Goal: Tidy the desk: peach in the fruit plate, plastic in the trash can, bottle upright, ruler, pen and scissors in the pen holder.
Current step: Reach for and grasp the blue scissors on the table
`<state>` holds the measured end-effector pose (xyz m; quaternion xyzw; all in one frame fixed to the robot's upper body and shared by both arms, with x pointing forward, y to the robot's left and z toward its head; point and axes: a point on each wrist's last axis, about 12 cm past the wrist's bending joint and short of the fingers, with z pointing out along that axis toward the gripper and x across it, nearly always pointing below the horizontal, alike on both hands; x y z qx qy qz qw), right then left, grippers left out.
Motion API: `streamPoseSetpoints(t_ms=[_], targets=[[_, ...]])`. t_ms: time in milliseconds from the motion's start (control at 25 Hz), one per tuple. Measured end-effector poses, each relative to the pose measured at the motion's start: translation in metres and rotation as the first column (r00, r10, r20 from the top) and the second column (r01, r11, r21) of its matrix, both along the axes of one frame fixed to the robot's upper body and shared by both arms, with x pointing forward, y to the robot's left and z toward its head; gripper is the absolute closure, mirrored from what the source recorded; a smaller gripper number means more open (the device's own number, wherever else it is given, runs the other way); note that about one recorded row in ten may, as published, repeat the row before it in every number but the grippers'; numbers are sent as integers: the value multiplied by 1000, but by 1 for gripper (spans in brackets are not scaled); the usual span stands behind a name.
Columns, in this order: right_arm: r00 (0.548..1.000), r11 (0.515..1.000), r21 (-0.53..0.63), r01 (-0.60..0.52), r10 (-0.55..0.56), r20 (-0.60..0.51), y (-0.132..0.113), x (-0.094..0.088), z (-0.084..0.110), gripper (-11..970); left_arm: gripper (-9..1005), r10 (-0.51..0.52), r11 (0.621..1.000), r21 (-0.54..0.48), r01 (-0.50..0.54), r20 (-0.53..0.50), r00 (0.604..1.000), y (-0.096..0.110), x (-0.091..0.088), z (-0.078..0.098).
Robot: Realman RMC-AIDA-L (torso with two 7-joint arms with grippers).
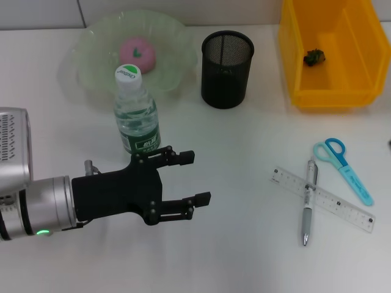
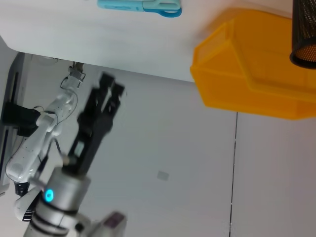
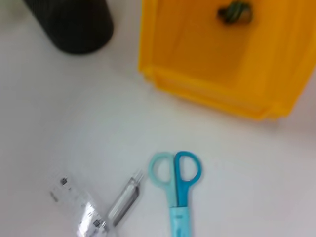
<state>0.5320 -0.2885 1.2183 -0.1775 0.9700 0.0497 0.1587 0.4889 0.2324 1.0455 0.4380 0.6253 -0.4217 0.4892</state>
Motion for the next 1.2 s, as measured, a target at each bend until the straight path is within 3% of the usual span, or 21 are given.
streamPoseSetpoints(t_ms=[80,400,1200], targets=[[999,1000,-12,-7,6,-43,11,5,-21,201,198,2,1000,2,-2,-1,1000,1,0,0],[994,1000,-9,-20,19,-106,20,16,-54,229,199,-20,1000,10,20,3,1000,-1,0,0],[994,1000,3,-10,10,-111,26,30,-77,370,199,-53,998,23,53,2,999,-7,1,0]])
